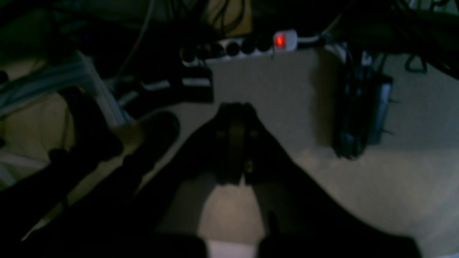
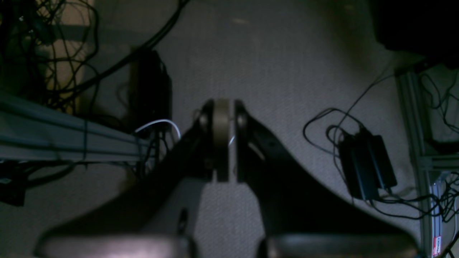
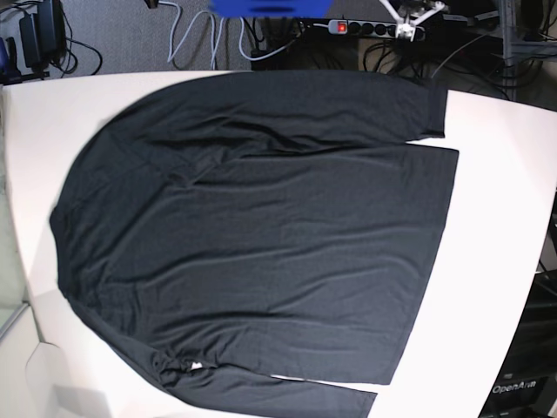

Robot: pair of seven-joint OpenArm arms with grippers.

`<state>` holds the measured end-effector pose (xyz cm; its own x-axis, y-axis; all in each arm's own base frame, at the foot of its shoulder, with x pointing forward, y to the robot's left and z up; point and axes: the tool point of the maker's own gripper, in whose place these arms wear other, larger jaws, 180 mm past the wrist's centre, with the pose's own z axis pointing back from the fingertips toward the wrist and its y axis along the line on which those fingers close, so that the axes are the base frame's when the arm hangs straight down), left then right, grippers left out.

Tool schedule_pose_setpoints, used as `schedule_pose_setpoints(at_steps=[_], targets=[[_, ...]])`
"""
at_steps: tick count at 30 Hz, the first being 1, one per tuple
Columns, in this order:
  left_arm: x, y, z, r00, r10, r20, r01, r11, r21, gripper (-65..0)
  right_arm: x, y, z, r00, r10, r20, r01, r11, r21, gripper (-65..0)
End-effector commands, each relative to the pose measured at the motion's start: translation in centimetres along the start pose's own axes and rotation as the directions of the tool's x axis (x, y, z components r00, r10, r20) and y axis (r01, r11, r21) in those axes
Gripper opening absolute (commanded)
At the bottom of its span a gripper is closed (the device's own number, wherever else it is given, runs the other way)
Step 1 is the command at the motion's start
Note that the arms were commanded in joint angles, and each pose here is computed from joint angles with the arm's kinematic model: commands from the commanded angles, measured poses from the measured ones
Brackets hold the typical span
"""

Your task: Fold the T-shirt properly

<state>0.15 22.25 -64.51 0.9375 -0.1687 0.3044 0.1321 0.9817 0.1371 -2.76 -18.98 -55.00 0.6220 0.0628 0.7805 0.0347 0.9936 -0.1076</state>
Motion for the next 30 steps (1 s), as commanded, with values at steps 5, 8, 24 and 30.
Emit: schedule_pose_setpoints(at_steps=[5, 8, 24, 30], targets=[[0.6, -2.9, 1.0, 0.983, 0.151, 0.105, -0.139, 0.984, -0.116, -65.0, 0.4, -0.7, 2.1, 0.998, 0.023, 0.055, -0.023, 1.000, -0.012, -65.0], [0.9, -3.5, 2.0, 0.959, 0.222, 0.177, -0.194, 0.968, -0.161, -65.0, 0.7, -0.7, 2.7, 0.997, 0.025, 0.075, -0.024, 1.000, -0.011, -65.0], [-1.4, -0.8, 9.9, 0.826, 0.248, 0.507, -0.203, 0.969, -0.143, -65.0, 0.6, -0.7, 2.9, 0.997, 0.024, 0.074, -0.023, 1.000, -0.011, -65.0], [-3.6, -0.1, 12.1, 0.824, 0.235, 0.515, -0.196, 0.972, -0.130, -65.0, 0.6, -0.5, 2.9, 0.997, 0.021, 0.073, -0.020, 1.000, -0.011, -65.0]])
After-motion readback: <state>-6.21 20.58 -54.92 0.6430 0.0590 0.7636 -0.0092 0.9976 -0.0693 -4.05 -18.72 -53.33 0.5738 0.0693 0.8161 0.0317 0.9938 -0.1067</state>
